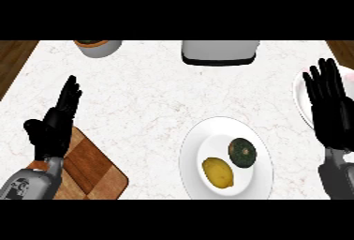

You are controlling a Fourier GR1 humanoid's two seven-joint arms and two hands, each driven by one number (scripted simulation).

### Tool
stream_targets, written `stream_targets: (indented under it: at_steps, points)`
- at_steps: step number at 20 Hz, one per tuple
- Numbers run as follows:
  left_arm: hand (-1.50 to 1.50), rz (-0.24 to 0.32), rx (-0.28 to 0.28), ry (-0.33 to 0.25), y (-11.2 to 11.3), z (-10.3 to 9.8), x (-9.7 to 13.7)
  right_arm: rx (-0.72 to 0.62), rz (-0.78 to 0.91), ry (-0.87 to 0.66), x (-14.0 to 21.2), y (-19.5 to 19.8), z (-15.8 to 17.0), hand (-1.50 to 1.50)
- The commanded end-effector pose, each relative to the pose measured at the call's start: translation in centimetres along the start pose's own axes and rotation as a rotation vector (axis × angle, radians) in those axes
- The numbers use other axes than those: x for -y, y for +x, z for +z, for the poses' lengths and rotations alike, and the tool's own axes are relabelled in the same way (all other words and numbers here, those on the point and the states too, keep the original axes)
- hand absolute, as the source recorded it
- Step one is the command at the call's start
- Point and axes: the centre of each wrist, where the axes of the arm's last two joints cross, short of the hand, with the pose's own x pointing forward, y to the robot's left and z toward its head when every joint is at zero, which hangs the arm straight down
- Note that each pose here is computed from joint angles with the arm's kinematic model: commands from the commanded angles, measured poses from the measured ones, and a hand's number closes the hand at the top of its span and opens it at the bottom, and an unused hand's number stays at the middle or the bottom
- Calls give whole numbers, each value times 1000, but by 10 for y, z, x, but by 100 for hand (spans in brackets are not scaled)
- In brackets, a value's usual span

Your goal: Pick the lemon from the plate and place it in the bowl

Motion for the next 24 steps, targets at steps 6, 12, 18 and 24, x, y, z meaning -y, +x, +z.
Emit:
stream_targets:
  at_steps: [6, 12, 18, 24]
  points:
    - [0, -75, 190, -82, 39, -17, 7, -57, -289, 944, -112, -4, 1, 150]
    - [0, -70, 122, -83, 26, -12, 17, 4, -303, 1045, -51, -50, -22, -150]
    - [0, -93, 112, -65, 36, -22, 12, 166, -120, 1334, -38, -8, -69, -150]
    - [0, -101, 89, -49, 30, -28, 3, 238, 221, 1520, -70, 33, -85, -150]
